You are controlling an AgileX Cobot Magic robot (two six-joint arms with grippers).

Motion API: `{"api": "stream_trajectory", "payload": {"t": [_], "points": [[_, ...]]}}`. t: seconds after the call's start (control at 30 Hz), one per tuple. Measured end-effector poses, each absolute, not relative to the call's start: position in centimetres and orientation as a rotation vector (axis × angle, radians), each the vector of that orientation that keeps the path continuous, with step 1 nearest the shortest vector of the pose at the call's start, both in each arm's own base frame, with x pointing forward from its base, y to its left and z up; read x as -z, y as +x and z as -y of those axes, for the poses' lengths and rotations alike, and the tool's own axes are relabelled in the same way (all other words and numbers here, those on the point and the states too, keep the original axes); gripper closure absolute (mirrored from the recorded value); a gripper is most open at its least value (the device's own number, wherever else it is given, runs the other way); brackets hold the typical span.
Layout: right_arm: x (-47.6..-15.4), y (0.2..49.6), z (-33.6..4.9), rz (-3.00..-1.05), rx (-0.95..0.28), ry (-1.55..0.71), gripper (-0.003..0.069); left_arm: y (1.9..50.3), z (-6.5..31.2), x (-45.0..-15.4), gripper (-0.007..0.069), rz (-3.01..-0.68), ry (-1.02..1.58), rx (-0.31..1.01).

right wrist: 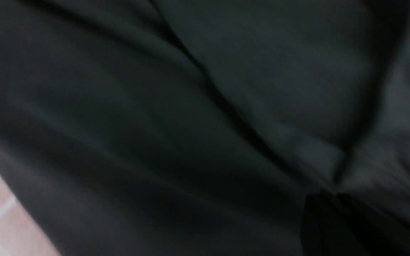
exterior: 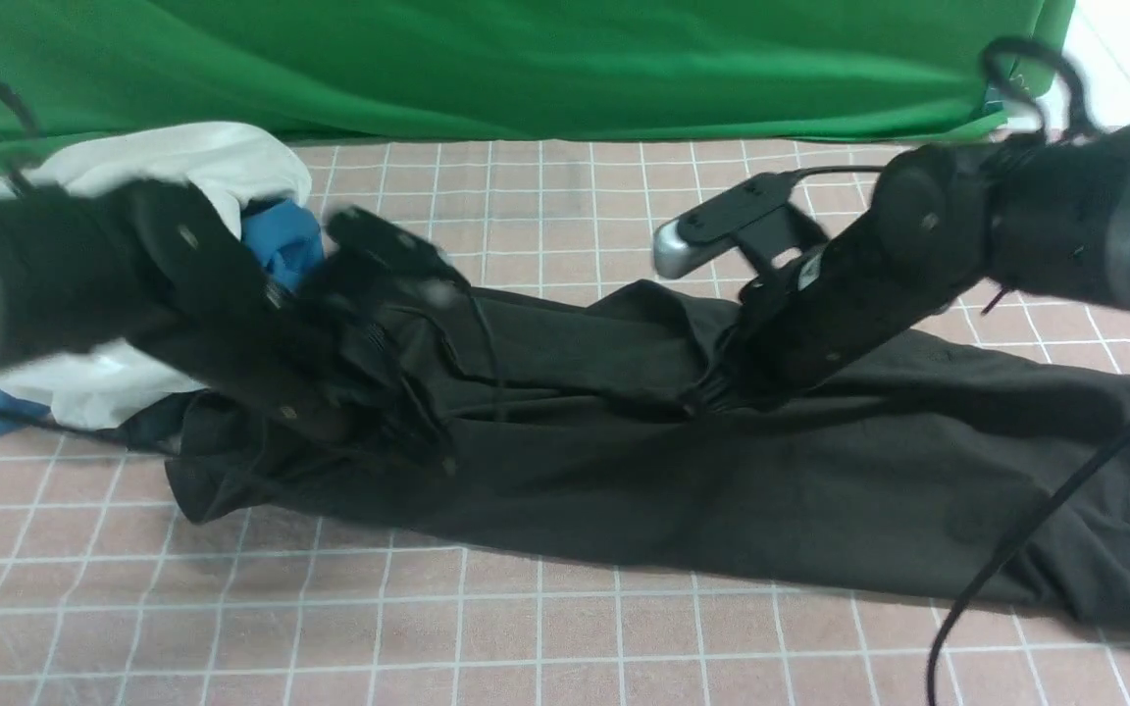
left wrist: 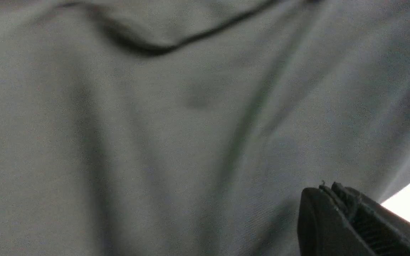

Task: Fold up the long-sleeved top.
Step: Use both arms to drag the lower edge of the fabric forward and fold it over the upper edge

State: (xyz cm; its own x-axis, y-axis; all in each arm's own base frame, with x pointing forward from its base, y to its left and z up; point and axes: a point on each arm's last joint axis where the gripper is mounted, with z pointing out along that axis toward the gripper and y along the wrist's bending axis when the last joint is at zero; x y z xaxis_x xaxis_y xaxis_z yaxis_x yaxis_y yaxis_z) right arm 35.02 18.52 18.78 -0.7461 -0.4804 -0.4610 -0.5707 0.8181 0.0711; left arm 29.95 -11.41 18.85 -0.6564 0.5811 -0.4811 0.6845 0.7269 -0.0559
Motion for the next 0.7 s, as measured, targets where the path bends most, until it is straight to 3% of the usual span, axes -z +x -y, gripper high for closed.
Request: {"api": "stream_trajectory", "payload": {"t": [0.17, 0.43, 0.7], "points": [[-17.1, 35.2, -18.9, -2.606, -0.299, -0.775, 0.0613, 29.7, 13.4, -17.2, 0.0607, -2.411, 1.021, 0.246], [-16.1, 35.2, -18.9, -2.651, -0.301, -0.780, 0.0613, 30.2, 13.5, -15.6, 0.0607, -2.418, 1.036, 0.206], [-15.7, 36.8, -19.3, -2.507, -0.283, -0.674, 0.0613, 30.2, 13.5, -14.8, 0.0607, -2.442, 1.043, 0.207]]}}
